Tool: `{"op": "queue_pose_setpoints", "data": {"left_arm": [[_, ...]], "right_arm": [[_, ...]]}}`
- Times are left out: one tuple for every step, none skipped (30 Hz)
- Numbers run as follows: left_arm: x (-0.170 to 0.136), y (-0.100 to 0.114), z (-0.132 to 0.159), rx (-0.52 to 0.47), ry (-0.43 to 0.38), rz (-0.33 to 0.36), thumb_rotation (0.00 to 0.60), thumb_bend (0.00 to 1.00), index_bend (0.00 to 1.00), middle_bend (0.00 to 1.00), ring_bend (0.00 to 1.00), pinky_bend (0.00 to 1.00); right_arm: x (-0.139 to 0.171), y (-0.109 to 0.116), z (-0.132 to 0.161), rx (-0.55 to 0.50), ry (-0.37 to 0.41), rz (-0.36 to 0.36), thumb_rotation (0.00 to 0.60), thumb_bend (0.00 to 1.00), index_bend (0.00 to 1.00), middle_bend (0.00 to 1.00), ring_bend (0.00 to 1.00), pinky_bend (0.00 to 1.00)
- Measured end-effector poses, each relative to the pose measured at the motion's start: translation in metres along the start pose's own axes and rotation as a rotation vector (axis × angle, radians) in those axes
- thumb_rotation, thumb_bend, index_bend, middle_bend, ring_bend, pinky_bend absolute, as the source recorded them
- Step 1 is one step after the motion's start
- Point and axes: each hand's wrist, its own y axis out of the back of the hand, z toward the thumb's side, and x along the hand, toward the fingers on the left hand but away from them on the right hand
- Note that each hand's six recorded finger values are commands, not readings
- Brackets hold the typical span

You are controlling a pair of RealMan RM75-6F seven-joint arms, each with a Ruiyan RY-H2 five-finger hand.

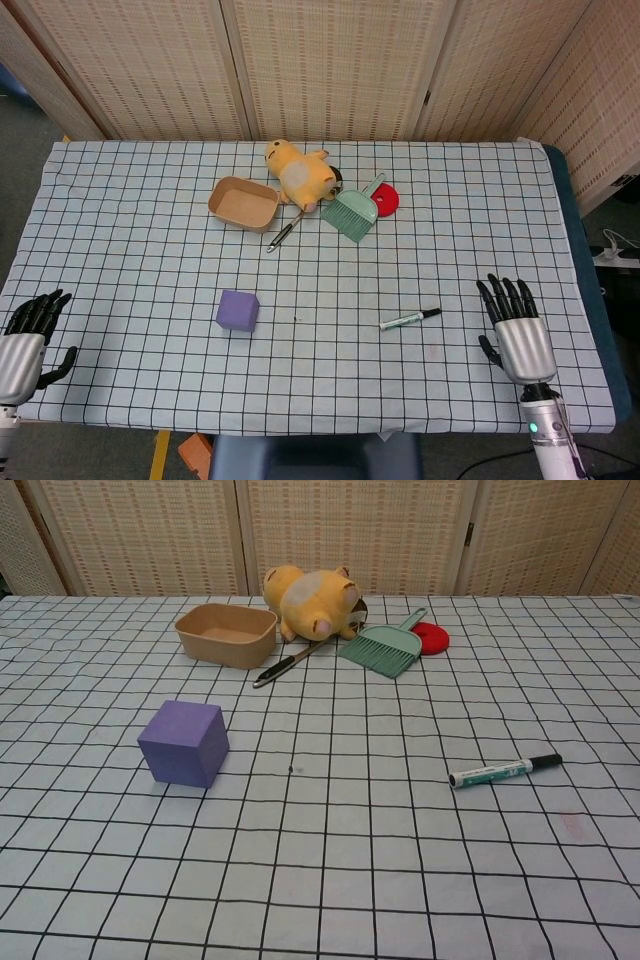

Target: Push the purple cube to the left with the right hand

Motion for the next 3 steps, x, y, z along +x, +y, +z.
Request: {"op": "queue_pose_setpoints", "data": {"left_arm": [[-0.0002,-0.0004,0.0011,0.009,0.006,-0.001,0.600,0.43,0.00,0.00,0.00,0.07],[-0.0005,-0.0011,0.0032,0.019,0.010,-0.001,0.600,0.43,0.00,0.00,0.00,0.07],[-0.0009,-0.0017,0.0050,0.024,0.011,0.000,0.600,0.43,0.00,0.00,0.00,0.07]], "right_arm": [[0.0041,0.0025,-0.0075,0.007,0.006,-0.018,0.600,0.20,0.00,0.00,0.00,0.00],[0.0063,0.0042,-0.0110,0.009,0.011,-0.027,0.600,0.20,0.00,0.00,0.00,0.00],[0.0087,0.0059,-0.0136,0.007,0.012,-0.034,0.600,0.20,0.00,0.00,0.00,0.00]]}}
